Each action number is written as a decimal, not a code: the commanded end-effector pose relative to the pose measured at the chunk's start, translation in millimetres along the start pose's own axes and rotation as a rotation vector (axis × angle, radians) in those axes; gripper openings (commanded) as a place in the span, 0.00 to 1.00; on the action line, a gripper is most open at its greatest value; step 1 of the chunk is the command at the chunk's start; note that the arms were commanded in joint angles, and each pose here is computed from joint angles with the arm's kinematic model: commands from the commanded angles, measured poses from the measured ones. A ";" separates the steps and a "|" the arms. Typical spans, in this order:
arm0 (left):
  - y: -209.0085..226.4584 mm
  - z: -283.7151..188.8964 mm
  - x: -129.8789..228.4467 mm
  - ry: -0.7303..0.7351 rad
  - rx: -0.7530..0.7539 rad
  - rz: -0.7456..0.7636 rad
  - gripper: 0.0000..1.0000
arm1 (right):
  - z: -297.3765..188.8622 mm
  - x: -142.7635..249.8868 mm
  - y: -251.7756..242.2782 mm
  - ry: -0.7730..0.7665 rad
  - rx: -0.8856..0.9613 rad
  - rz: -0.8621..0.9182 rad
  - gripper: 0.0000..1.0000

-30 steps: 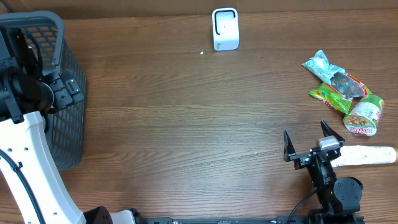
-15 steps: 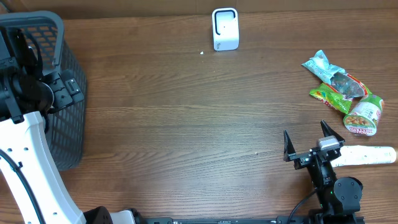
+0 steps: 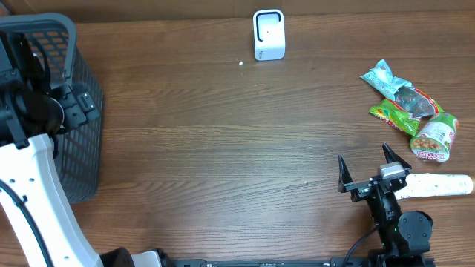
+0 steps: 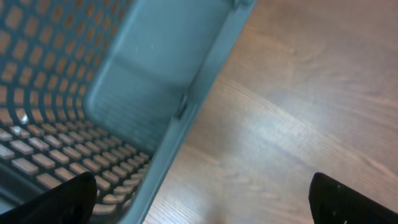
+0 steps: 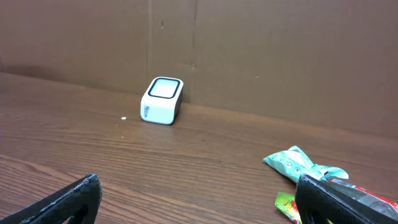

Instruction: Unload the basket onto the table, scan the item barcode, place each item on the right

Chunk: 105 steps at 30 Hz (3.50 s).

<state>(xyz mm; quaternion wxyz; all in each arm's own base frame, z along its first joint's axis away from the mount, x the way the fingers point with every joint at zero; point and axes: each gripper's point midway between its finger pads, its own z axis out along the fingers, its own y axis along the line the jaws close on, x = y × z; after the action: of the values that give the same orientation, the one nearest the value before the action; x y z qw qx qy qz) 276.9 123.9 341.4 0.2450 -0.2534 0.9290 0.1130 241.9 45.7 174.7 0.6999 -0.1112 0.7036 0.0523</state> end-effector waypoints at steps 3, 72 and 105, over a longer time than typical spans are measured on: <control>-17.2 -36.7 -1.7 -0.163 0.049 0.079 1.00 | 0.1 1.8 2.6 -0.004 -0.011 -0.001 1.00; -94.3 108.0 164.5 -0.965 0.472 0.227 1.00 | 0.1 1.8 2.6 -0.004 -0.011 -0.001 1.00; -94.3 108.0 164.5 -0.965 0.472 0.227 1.00 | 0.1 1.8 2.6 -0.004 -0.011 -0.001 1.00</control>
<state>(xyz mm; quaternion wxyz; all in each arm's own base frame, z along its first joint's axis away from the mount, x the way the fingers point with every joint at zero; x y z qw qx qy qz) 245.9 14.8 155.4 0.6760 -0.0225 0.7360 0.0285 241.8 46.0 174.4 0.6994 -0.1115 0.7040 0.0529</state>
